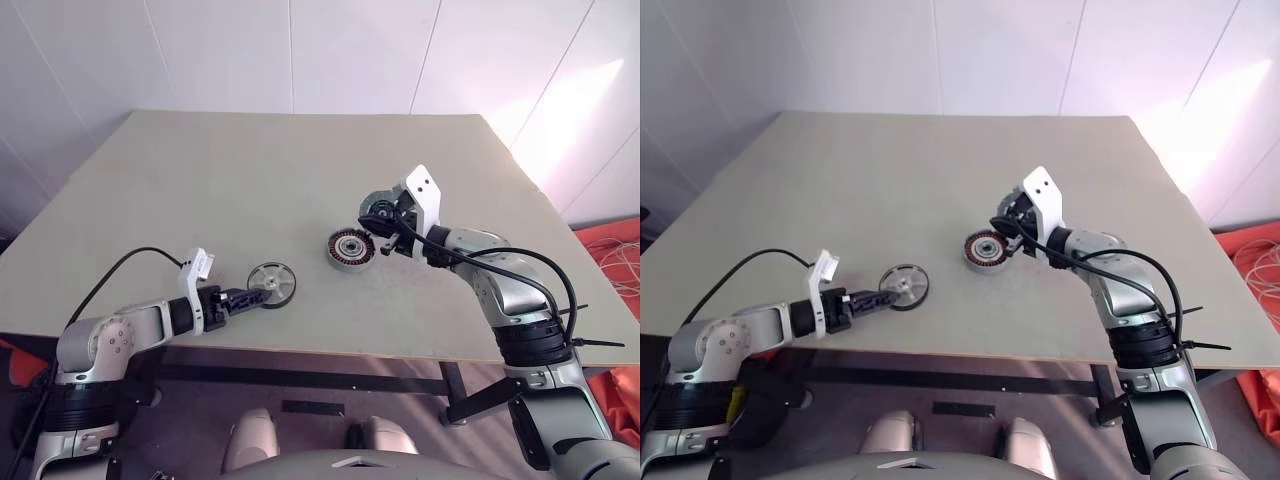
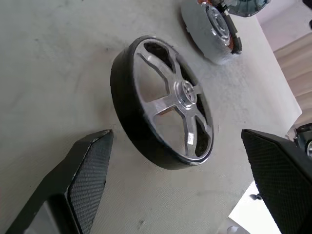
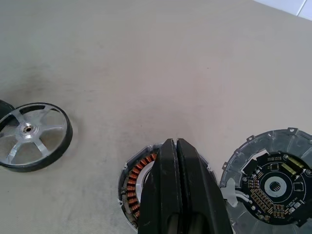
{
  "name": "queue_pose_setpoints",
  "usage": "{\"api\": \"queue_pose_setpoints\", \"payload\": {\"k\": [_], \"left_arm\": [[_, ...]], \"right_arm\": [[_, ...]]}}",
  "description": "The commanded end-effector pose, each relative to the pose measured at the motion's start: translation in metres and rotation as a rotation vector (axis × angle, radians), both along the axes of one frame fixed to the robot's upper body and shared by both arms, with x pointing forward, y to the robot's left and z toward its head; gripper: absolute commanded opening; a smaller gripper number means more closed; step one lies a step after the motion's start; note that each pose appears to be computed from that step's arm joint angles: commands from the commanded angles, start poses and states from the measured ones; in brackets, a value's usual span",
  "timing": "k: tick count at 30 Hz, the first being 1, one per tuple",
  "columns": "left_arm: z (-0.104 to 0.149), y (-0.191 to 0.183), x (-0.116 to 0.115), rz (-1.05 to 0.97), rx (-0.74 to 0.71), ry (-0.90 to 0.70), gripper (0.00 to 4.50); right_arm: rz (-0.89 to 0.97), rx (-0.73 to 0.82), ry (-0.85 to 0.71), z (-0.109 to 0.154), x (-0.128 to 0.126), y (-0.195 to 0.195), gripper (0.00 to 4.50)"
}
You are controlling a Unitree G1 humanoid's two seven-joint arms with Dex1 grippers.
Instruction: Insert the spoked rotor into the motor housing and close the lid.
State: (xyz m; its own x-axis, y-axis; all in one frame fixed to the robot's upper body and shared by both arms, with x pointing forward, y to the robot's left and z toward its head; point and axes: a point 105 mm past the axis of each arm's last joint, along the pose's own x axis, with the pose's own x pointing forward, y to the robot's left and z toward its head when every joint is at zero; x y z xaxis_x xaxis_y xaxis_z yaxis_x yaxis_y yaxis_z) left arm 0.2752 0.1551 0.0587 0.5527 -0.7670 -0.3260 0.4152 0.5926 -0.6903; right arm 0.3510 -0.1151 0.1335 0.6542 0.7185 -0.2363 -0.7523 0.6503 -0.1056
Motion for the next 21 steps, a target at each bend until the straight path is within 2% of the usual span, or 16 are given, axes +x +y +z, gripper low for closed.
{"api": "queue_pose_setpoints", "payload": {"k": [1, 10, 13, 19, 21], "left_arm": [[0.0141, 0.0, 0.0074, 0.026, -0.05, -0.03, 4.5], [0.0119, -0.0021, 0.0102, 0.083, -0.105, 0.004, 4.5], [0.0107, -0.0021, 0.0105, 0.101, -0.124, 0.014, 3.89], [0.0071, -0.0041, 0.0101, 0.113, -0.142, 0.039, 1.94], [0.0058, -0.0043, 0.0098, 0.114, -0.14, 0.044, 1.94]], "right_arm": [[-0.007, 0.023, -0.063, 0.0195, 0.0034, -0.0026, 0.02], [-0.01, 0.023, -0.061, 0.0198, 0.0038, -0.0031, 0.02], [-0.009, 0.023, -0.061, 0.0199, 0.0039, -0.003, 0.0], [-0.009, 0.023, -0.062, 0.02, 0.0039, -0.0028, 0.0], [-0.009, 0.021, -0.062, 0.0198, 0.0039, -0.0031, 0.0]]}}
